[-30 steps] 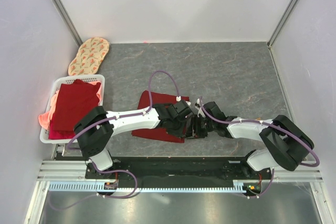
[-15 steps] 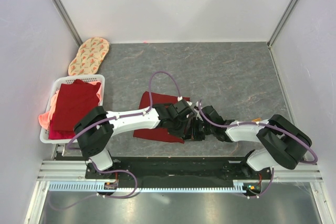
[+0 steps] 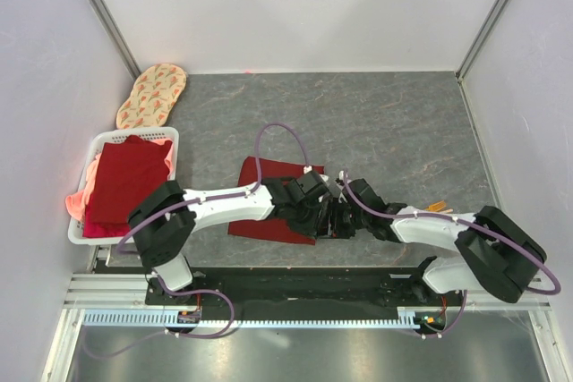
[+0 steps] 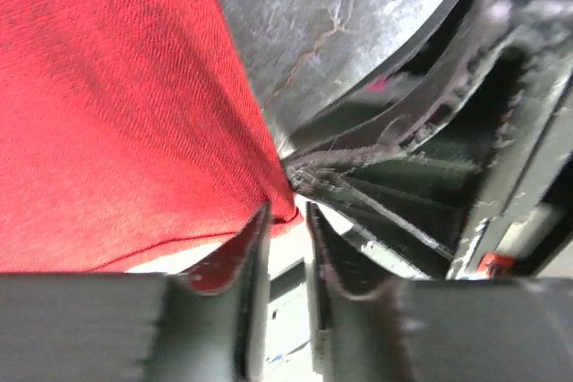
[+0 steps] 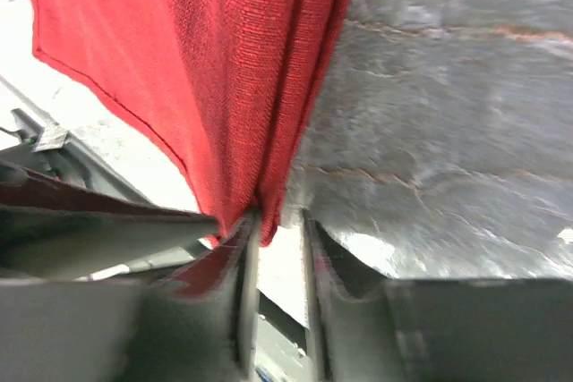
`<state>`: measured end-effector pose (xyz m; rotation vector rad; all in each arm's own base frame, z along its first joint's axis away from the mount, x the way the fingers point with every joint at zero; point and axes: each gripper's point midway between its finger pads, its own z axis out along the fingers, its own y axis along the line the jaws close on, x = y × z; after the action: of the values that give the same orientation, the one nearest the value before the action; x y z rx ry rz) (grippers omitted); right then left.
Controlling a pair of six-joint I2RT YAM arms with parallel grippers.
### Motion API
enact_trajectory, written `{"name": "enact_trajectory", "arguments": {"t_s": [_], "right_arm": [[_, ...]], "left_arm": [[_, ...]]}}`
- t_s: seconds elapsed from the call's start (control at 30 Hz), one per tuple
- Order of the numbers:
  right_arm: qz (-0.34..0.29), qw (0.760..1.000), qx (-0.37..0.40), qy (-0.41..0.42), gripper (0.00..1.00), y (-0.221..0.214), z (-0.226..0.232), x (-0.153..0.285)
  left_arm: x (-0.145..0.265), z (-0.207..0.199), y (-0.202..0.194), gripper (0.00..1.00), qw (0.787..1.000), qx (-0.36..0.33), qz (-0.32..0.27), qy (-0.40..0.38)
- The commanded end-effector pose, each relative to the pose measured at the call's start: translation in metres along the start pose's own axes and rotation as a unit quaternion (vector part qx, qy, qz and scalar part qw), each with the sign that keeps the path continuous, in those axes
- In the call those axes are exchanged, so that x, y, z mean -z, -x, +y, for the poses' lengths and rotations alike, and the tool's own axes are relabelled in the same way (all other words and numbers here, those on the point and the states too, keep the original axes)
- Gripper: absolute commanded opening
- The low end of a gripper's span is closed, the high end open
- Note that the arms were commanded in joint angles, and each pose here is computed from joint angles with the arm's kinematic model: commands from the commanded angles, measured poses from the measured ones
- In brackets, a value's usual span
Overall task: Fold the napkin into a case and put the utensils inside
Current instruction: Smooth out the lower triangle-folded napkin at the center of the board.
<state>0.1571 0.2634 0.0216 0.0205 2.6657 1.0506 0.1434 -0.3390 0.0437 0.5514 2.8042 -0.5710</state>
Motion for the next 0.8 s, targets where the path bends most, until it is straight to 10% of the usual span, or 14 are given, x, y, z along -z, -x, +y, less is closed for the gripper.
{"name": "enact_trajectory", "arguments": {"t_s": [0.0, 0.23, 0.77], "right_arm": [[-0.031, 0.997, 0.047, -0.050, 0.39, 0.020, -0.002, 0.016], [-0.037, 0.992, 0.093, -0.082, 0.55, 0.029, 0.012, 0.027], [0.008, 0.996, 0.085, 0.007, 0.20, 0.000, 0.030, -0.008]], "left_arm": [[0.044, -0.008, 0.024, 0.37, 0.998, -0.006, -0.057, -0.022], [0.069, 0.052, 0.056, 0.24, 0.993, 0.063, -0.098, -0.014], [0.048, 0.168, 0.025, 0.02, 0.957, 0.267, -0.110, 0.012]]}}
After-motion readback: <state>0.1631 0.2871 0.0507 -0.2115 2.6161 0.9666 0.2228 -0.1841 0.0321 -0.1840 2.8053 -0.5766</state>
